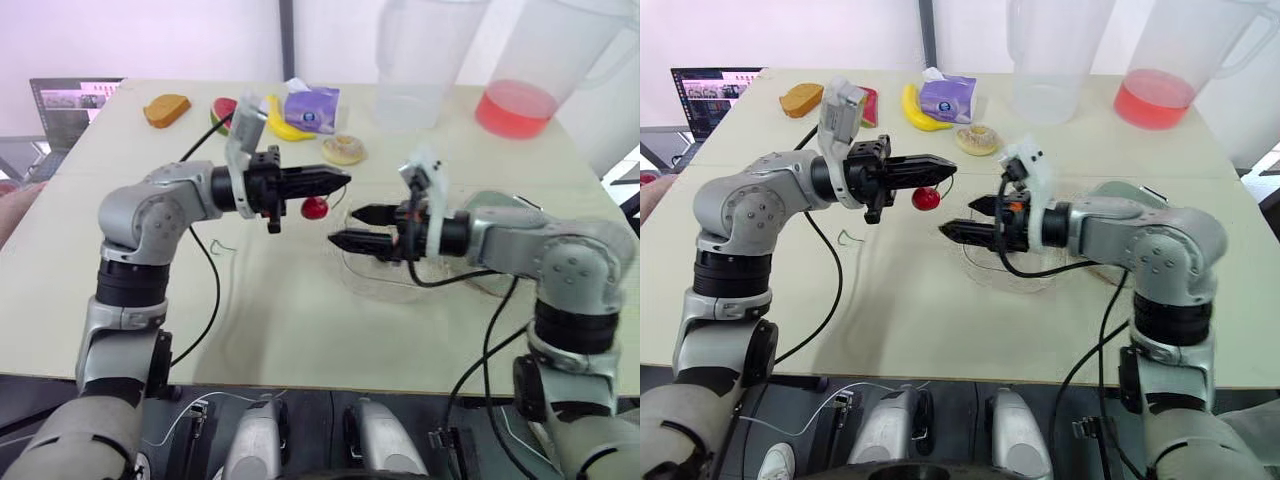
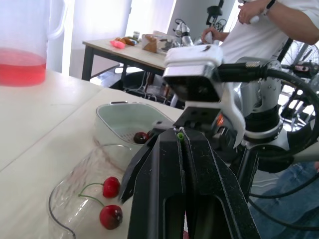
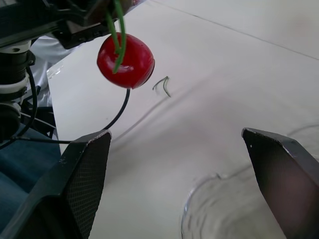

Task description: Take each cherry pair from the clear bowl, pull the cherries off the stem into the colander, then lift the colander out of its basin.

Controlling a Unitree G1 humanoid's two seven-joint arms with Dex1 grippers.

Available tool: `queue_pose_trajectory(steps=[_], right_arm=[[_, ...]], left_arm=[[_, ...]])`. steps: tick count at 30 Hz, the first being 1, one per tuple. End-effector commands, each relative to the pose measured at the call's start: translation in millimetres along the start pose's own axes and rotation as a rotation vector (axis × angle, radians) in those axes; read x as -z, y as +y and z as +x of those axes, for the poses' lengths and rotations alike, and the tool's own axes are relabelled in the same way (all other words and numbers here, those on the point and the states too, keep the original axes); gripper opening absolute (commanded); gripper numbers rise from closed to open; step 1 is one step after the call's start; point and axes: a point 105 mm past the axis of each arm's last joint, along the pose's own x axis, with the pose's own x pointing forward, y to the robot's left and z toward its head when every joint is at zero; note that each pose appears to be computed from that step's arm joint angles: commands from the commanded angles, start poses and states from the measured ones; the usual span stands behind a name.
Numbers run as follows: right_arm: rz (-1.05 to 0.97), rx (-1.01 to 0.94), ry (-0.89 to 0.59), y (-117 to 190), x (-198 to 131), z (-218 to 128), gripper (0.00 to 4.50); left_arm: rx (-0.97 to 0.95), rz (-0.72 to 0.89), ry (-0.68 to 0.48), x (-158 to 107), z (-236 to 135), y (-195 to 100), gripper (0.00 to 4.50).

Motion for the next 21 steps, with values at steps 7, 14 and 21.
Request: queue_pose_trajectory(steps=[7,14,21], right_arm=[[-0.034,-0.07,-0.091,14.0,-28.9,13.8,4.49],[-0.028,-0.081,-0.086,15.4,-28.3,15.0,3.89],[-0.029,-0.069,-0.064,13.4,-23.0,15.2,0.91]], left_arm=[[0.033,0.05,-0.008,-9.3,4.7,-8.8,0.0],[0.024,0.05,-0.011,-9.9,4.7,-7.6,0.0],[0.019,0.051,-0.009,-10.0,4.3,-7.2,0.0]])
